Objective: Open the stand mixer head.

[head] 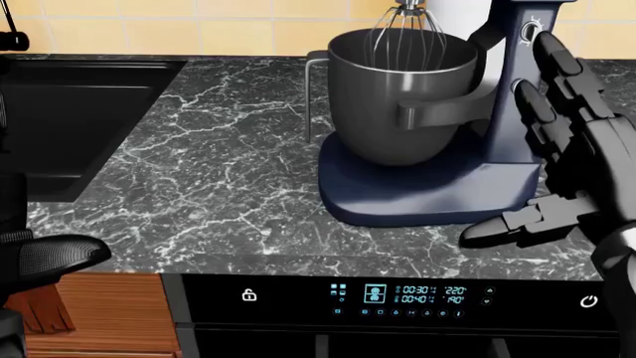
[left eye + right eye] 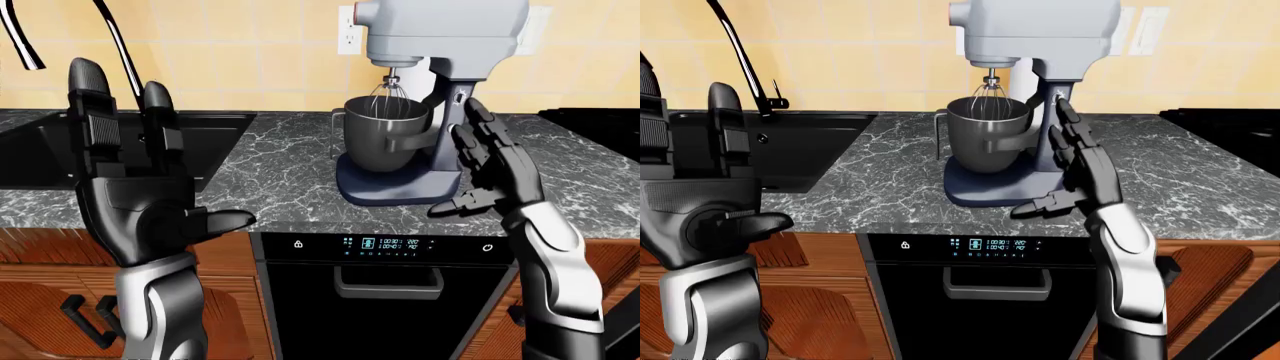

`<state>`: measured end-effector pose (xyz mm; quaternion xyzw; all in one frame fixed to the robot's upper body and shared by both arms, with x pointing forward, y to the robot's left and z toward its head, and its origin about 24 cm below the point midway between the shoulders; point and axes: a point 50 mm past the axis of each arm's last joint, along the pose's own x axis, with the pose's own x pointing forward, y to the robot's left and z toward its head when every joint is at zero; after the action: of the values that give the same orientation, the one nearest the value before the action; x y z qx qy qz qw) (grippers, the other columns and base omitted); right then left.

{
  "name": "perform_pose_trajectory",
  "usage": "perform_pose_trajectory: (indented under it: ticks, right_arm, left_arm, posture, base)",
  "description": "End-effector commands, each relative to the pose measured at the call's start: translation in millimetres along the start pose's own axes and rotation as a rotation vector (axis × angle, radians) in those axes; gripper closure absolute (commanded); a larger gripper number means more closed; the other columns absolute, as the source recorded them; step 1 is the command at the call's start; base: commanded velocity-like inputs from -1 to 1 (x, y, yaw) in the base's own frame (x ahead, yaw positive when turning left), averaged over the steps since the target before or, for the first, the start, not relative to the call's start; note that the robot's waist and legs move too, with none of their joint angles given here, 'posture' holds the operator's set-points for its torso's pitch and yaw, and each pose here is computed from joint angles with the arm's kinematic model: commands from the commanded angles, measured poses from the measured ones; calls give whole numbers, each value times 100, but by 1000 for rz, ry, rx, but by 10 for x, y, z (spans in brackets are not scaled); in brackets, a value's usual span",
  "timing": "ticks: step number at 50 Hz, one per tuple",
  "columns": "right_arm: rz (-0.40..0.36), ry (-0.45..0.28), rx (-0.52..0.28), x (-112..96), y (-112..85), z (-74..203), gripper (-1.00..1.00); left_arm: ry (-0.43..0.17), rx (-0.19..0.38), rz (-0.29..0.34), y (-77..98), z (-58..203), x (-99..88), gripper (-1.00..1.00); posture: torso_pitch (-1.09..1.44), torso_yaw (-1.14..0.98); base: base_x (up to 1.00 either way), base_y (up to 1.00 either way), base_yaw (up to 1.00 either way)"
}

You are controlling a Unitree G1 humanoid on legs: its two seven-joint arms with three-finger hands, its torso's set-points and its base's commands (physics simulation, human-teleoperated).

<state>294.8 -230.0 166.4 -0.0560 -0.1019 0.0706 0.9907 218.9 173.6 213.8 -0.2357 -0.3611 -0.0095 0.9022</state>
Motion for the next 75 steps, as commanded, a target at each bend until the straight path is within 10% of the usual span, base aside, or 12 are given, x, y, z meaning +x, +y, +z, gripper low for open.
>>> perform_pose_trajectory:
  ticks: [1, 75]
  right_arm:
    - [-3, -94, -36, 27, -22, 197, -100]
    - [-24, -64, -51, 370, -179, -102, -100]
  left_arm:
    - [-54, -6, -32, -55, 86, 33, -100]
    - [-58, -5, -33, -65, 111, 45, -100]
  posture:
    - [-30, 0]
    - [-30, 0]
  base:
    - [0, 0, 0]
    - [0, 0, 0]
